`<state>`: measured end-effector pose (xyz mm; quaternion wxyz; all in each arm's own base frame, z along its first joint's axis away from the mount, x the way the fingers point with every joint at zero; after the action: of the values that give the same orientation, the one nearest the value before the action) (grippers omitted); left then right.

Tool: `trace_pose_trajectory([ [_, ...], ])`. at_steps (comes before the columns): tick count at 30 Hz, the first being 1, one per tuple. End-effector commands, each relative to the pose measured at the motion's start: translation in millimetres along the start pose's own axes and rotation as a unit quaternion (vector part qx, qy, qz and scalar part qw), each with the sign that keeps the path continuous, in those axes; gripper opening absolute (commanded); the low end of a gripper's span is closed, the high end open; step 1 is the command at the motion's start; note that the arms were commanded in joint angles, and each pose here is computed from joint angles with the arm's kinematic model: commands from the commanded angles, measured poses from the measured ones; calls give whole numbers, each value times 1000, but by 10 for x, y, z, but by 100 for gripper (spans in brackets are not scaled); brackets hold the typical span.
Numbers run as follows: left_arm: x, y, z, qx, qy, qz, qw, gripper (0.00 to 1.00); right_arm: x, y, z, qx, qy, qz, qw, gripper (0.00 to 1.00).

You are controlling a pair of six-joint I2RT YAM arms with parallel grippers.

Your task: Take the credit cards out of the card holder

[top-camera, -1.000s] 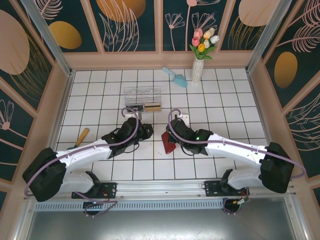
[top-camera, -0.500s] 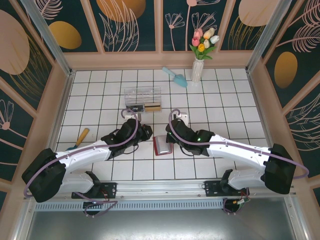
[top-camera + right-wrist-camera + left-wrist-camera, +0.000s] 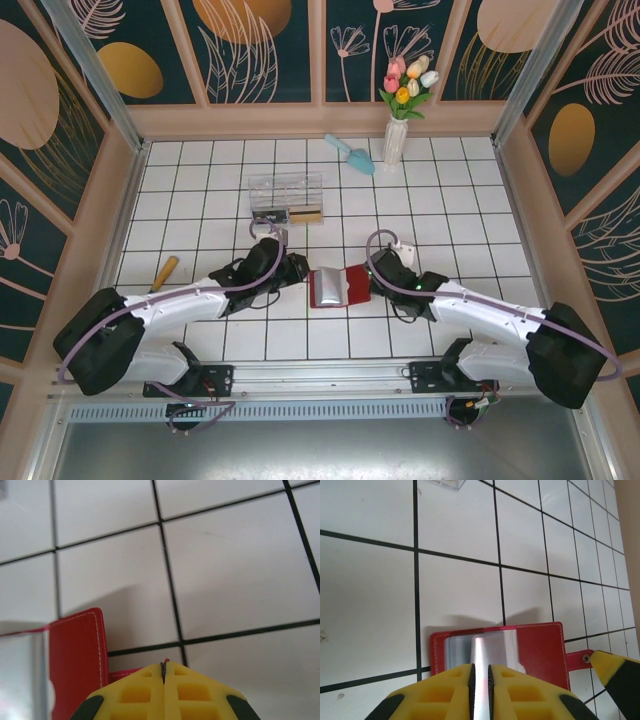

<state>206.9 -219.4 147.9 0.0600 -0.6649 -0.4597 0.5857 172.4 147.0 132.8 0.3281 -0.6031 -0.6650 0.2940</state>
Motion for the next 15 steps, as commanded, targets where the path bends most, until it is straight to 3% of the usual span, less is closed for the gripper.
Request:
trace_pose_trajectory([
  [1,-37,72,33,16,11,15,1000,20,-13,53,22,-4,4,-8,1000,0],
  [2,-37,99,50,21,11,15,1000,21,-13,61,24,-2,1,-5,1000,5],
  [5,-63,183,109,38,18,17,999,25,-6,55,7,2,-9,2,1000,32],
  [9,-120,279,168,51,29,15,998,28,83,-15,-73,-4,-32,-11,999,52],
  [11,-126,325,190,56,30,12,998,28,126,-15,-96,-3,-43,-15,999,58],
  [15,-125,359,209,60,33,10,998,28,186,39,-96,8,-57,-16,998,62],
])
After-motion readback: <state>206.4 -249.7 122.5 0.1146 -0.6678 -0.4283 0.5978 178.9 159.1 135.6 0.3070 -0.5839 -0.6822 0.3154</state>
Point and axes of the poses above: each hand's point on the last joint's axis, 136 mm out from that joint toward the fingers, its own y axis out along the fingers, its own x axis along the line the jaws close on, z = x × y, the point moved 9 cm from there along -y, back along the fingers, and after that the axes turned 11 degrees about -y, right-handed, at the moved point
